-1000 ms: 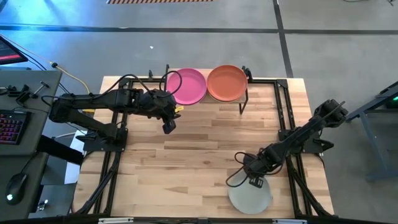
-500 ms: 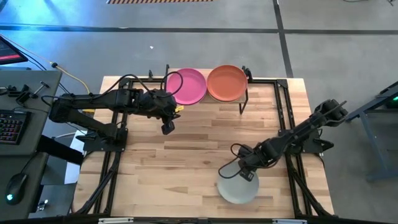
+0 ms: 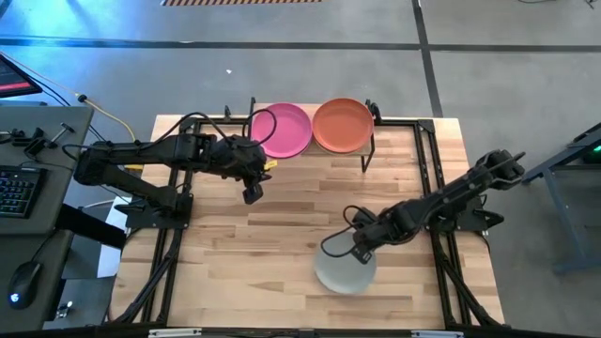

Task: Place and stack plates onto a shelf
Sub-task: Stack the white plate on top of the pink plate on the shelf

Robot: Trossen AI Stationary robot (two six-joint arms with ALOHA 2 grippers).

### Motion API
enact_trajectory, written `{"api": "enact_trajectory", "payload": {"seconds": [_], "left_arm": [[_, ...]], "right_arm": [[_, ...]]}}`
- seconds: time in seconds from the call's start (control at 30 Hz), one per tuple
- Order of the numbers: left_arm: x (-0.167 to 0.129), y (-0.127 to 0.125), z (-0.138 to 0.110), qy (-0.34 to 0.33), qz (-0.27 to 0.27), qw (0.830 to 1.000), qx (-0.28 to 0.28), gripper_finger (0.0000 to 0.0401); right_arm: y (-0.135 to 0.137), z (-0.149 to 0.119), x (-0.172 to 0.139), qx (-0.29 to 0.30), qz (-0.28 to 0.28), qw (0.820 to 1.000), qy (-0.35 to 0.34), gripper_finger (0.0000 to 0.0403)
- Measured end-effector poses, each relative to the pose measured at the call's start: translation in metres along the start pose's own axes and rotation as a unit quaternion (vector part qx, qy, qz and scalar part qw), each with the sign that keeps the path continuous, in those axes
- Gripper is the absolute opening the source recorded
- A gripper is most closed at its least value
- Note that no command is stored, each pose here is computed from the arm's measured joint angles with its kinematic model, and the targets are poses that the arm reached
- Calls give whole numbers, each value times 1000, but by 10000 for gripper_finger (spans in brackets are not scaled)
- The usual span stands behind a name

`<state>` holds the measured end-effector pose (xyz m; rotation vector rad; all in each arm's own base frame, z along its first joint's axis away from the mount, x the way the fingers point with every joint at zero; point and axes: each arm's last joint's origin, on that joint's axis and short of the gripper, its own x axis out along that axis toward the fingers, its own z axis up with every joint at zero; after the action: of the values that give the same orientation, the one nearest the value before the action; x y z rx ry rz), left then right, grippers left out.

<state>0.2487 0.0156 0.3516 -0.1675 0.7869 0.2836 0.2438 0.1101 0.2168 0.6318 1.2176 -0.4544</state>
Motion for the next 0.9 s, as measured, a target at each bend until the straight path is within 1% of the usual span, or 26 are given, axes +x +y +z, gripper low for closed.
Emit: {"api": "enact_trajectory", "payload": {"seconds": [0.1, 0.27, 0.47, 0.67, 0.8, 0.9], "left_arm": [[0, 3, 1, 0, 5, 1000, 10, 99], [2, 12, 2, 0, 17, 1000, 1, 118], [3, 25, 4, 8, -12, 1000, -23, 149], [4, 43, 6, 13, -31, 995, -93, 167], [4, 55, 7, 11, -22, 990, -138, 167], [4, 62, 9, 1, -13, 986, -164, 166]], "right_arm": [[2, 9, -5, -1, 7, 1000, -15, 0], [2, 28, -14, 14, 10, 999, -48, 0], [-4, 50, -20, 33, 3, 996, -80, 0], [-12, 76, -30, 46, 7, 994, -103, 0], [-18, 100, -46, 52, 15, 990, -128, 0], [-26, 118, -60, 53, 10, 988, -143, 0]]}}
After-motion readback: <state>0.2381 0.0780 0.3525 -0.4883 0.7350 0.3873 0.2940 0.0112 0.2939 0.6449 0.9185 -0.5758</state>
